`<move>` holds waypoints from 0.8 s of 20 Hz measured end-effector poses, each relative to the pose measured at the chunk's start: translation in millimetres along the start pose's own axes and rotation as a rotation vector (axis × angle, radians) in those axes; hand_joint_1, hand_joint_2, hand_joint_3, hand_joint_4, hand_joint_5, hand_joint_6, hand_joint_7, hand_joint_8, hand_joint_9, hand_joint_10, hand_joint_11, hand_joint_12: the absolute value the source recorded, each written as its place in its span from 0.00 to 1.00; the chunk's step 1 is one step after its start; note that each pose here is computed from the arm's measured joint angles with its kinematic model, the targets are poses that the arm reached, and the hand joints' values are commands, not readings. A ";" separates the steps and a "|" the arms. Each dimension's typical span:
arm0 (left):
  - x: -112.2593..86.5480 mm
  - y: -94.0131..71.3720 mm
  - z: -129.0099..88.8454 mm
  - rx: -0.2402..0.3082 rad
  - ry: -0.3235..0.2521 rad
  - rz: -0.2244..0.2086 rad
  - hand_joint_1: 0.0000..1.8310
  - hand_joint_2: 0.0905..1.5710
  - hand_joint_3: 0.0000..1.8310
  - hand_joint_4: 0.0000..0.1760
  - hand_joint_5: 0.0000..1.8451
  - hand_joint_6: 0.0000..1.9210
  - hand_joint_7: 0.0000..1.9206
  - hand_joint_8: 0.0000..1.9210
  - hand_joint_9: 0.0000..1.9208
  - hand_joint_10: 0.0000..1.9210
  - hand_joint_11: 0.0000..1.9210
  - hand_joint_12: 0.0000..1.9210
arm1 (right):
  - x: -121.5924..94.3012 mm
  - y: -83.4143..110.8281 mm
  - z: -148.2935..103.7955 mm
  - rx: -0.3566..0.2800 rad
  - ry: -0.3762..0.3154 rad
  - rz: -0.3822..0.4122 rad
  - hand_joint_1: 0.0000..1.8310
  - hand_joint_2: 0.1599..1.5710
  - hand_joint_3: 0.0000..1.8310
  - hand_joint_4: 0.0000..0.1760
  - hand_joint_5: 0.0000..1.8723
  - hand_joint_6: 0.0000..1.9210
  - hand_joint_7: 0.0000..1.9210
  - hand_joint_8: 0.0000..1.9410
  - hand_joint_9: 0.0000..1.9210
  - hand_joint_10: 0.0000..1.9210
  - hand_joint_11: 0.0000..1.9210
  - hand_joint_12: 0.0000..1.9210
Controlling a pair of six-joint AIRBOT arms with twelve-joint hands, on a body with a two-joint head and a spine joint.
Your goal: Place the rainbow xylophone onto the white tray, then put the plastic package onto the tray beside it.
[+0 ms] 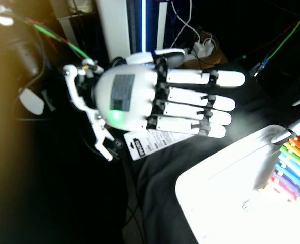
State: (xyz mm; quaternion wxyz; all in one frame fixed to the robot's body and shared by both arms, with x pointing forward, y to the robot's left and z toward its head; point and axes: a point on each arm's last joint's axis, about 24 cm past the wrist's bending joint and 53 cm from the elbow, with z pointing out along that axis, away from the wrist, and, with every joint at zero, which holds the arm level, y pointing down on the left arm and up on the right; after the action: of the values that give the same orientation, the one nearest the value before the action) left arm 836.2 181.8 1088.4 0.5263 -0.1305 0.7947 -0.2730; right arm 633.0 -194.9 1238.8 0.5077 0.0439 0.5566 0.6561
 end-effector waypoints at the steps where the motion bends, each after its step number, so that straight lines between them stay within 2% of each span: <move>1: 0.6 -0.6 0.2 0.001 0.001 0.002 0.62 0.57 0.00 0.00 0.30 0.00 0.32 0.00 0.37 0.00 0.21 0.40 | -0.1 0.1 0.0 0.000 0.000 0.000 0.16 0.64 0.00 0.07 0.02 0.00 0.19 0.00 0.19 0.00 0.06 0.33; 2: 1.4 -1.2 0.5 0.002 0.002 0.007 0.61 0.57 0.00 0.00 0.28 0.00 0.31 0.00 0.35 0.00 0.18 0.38 | -0.2 0.0 0.0 0.000 -0.001 0.001 0.17 0.64 0.00 0.06 0.04 0.00 0.20 0.00 0.19 0.00 0.05 0.33; 3: 1.7 -1.6 0.6 0.003 0.003 0.007 0.58 0.55 0.00 0.03 0.19 0.00 0.25 0.00 0.27 0.00 0.12 0.34 | -0.1 0.0 0.0 0.000 0.000 0.000 0.17 0.62 0.00 0.24 0.04 0.00 0.20 0.00 0.20 0.00 0.07 0.31; 4: 1.9 -1.6 0.6 0.003 0.003 0.010 0.58 0.55 0.00 0.03 0.19 0.00 0.25 0.00 0.27 0.00 0.12 0.34 | -0.1 0.1 0.0 0.000 0.000 0.001 0.17 0.62 0.00 0.24 0.04 0.00 0.20 0.00 0.20 0.00 0.07 0.31; 5: 2.1 -1.3 0.6 0.002 0.004 0.010 0.56 0.53 0.00 0.42 0.12 0.00 0.19 0.00 0.20 0.00 0.04 0.39 | -0.1 0.1 0.0 0.000 0.000 0.001 0.17 0.63 0.00 0.14 0.03 0.00 0.20 0.00 0.20 0.00 0.07 0.31; 6: 2.6 -0.6 0.6 -0.001 0.006 0.009 0.56 0.53 0.00 0.42 0.12 0.00 0.19 0.00 0.20 0.00 0.04 0.39 | -0.1 0.1 0.0 0.000 0.000 0.001 0.17 0.63 0.00 0.14 0.03 0.00 0.20 0.00 0.20 0.00 0.07 0.31; 7: 2.9 -0.3 0.6 -0.002 0.008 0.009 0.53 0.51 0.00 0.41 0.10 0.00 0.13 0.00 0.15 0.00 0.01 0.39 | -0.1 0.1 0.0 0.000 0.000 0.000 0.17 0.62 0.00 0.15 0.02 0.00 0.20 0.00 0.20 0.00 0.07 0.31; 8: 2.8 -0.5 0.6 -0.002 0.007 0.009 0.52 0.51 0.00 0.28 0.10 0.00 0.12 0.00 0.13 0.00 0.00 0.38 | -0.1 0.1 0.0 0.000 0.000 0.001 0.16 0.61 0.00 0.21 0.02 0.00 0.19 0.00 0.19 0.00 0.07 0.31; 9: 3.2 -1.2 0.8 0.000 0.007 0.009 0.49 0.51 0.00 0.38 0.08 0.00 0.08 0.00 0.10 0.00 0.00 0.35 | -0.1 0.1 0.0 0.000 0.000 0.001 0.17 0.61 0.00 0.23 0.03 0.00 0.19 0.00 0.19 0.00 0.07 0.31; 10: 2.8 -2.0 0.8 0.003 0.005 0.008 0.51 0.51 0.00 0.42 0.08 0.00 0.07 0.00 0.10 0.00 0.00 0.38 | -0.1 0.1 0.0 0.000 0.000 0.001 0.16 0.61 0.00 0.17 0.04 0.01 0.20 0.00 0.20 0.00 0.07 0.31; 12: 3.4 -6.4 0.7 0.017 0.002 0.006 0.48 0.48 0.00 0.32 0.03 0.00 0.03 0.00 0.05 0.00 0.00 0.31 | -0.1 0.1 0.0 0.000 0.000 0.001 0.17 0.61 0.00 0.21 0.04 0.00 0.19 0.00 0.19 0.00 0.06 0.31; 13: 5.5 -10.0 -0.5 0.027 0.006 0.007 0.45 0.48 0.00 0.30 0.01 0.00 0.01 0.00 0.02 0.00 0.00 0.22 | -0.1 0.1 0.0 0.000 0.000 0.002 0.17 0.60 0.00 0.43 0.03 0.00 0.20 0.00 0.19 0.00 0.06 0.31; 14: 7.9 -14.3 -2.0 0.039 0.010 0.010 0.45 0.48 0.00 0.30 0.01 0.00 0.01 0.00 0.02 0.00 0.00 0.22 | 0.0 0.1 0.0 0.000 0.000 0.005 0.17 0.60 0.00 0.43 0.03 0.00 0.20 0.00 0.19 0.00 0.06 0.31; 15: 10.0 -21.0 -5.5 0.062 0.013 0.010 0.43 0.45 0.00 0.53 0.00 0.00 0.00 0.00 0.01 0.00 0.00 0.18 | -0.1 0.1 0.0 0.000 0.000 0.010 0.17 0.57 0.00 0.59 0.04 0.00 0.21 0.01 0.21 0.01 0.07 0.32; 16: 8.8 -24.8 -9.5 0.082 0.007 0.010 0.43 0.45 0.00 0.66 0.00 0.00 0.00 0.00 0.01 0.00 0.00 0.22 | -0.1 0.1 0.0 0.000 0.000 0.013 0.18 0.53 0.00 0.72 0.02 0.00 0.21 0.00 0.20 0.00 0.05 0.32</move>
State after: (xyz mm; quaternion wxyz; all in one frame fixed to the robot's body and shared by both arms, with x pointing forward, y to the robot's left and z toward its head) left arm 822.0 160.0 1098.7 0.5299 -0.1036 0.7852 -0.3032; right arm 633.0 -194.9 1238.9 0.5035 0.0476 0.5561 0.6595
